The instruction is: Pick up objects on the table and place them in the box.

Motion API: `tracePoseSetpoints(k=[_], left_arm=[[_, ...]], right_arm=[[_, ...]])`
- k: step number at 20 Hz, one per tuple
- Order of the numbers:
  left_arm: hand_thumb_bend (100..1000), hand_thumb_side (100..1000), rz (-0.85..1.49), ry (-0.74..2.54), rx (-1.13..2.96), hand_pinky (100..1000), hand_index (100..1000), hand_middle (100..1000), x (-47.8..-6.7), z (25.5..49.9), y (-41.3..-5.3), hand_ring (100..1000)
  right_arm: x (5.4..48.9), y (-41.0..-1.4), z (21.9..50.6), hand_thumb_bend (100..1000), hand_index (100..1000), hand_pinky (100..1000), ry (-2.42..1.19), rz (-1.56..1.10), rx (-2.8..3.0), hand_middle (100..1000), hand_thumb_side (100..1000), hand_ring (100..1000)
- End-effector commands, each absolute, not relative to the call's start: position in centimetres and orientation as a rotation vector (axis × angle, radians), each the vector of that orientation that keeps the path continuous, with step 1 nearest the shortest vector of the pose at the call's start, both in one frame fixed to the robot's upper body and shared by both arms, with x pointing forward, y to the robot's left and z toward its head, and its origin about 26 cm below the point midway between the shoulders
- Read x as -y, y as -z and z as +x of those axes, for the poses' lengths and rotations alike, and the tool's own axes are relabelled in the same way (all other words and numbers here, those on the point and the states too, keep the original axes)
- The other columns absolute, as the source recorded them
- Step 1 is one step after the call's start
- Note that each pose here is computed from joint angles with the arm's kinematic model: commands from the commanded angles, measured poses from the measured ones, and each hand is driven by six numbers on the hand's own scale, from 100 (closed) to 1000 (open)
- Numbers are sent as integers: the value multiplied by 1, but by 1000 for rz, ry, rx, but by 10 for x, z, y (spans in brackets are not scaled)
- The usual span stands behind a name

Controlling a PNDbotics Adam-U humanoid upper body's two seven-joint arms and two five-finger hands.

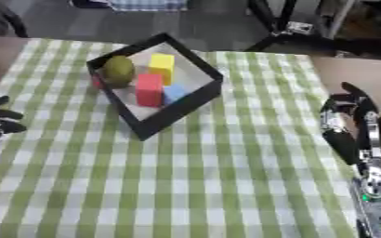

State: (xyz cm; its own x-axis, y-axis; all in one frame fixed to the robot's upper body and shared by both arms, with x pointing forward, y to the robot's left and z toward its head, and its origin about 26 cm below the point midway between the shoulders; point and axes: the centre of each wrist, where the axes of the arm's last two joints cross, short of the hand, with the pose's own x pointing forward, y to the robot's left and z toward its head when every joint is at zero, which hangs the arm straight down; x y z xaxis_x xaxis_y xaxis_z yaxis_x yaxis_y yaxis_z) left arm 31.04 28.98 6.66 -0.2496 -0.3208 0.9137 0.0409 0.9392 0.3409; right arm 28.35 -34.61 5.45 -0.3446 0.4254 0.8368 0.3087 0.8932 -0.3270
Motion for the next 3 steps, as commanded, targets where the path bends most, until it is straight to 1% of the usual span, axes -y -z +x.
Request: tracePoseSetpoints(k=[1,3], left_arm=[[108,1000,215,346,1823,715,896,604,-290,311,-75,569],[107,1000,220,338,1825,714,895,603,-291,311,-75,569]], right_arm=[[354,-68,282,100,876,824,-119,-506,1995,663,485,618],[357,-69,281,100,875,824,-99,-480,1996,662,483,618]])
